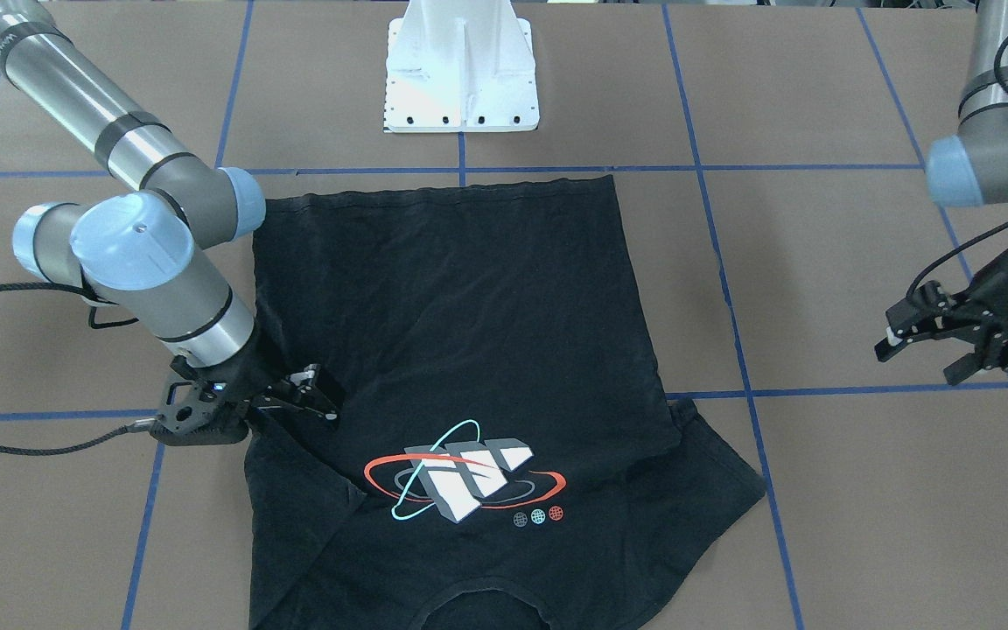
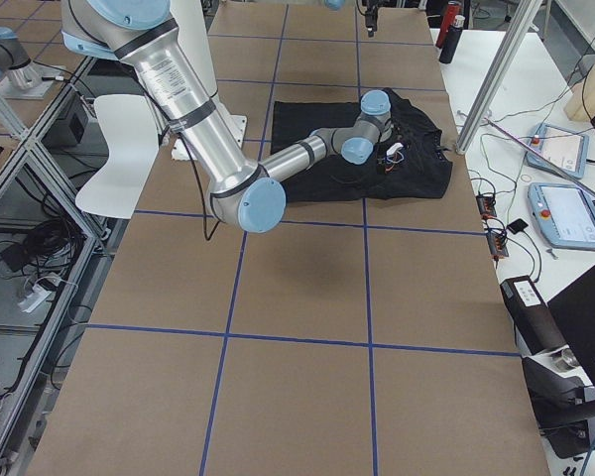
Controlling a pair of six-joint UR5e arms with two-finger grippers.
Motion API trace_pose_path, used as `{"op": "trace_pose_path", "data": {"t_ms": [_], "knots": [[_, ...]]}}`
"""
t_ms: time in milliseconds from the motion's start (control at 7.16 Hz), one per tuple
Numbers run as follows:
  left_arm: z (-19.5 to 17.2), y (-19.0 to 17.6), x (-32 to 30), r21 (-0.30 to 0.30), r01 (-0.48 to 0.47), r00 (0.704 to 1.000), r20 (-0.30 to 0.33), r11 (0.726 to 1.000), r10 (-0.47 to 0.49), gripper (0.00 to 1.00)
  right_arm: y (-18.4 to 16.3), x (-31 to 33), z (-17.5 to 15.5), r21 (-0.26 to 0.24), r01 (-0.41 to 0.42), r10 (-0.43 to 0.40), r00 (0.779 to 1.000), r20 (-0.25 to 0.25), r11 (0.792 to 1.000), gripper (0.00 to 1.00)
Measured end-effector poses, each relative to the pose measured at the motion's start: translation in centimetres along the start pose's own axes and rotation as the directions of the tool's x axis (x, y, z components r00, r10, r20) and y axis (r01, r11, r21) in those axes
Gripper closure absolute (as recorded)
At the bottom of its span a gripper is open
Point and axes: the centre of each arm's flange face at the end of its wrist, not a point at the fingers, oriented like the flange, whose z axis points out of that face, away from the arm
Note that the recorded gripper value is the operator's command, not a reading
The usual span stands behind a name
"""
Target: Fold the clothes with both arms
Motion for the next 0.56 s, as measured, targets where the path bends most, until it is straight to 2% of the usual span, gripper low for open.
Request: {"op": "trace_pose_path", "data": {"t_ms": [140, 558], "knots": [[3.2, -1.6, 1.4, -0.004, 0.004, 1.000, 0.017, 1.000, -0.003, 0.15, 0.6, 3.1, -2.4, -0.020, -0.014, 0.014, 1.000, 0.017, 1.000, 0.00], [10.6, -3.8, 3.6, 0.028, 0.047, 0.999, 0.014, 0.999, -0.047, 0.29, 2.5, 9.0, -5.7, -0.045, -0.039, 0.040, 0.999, 0.024, 0.998, 0.00]]}}
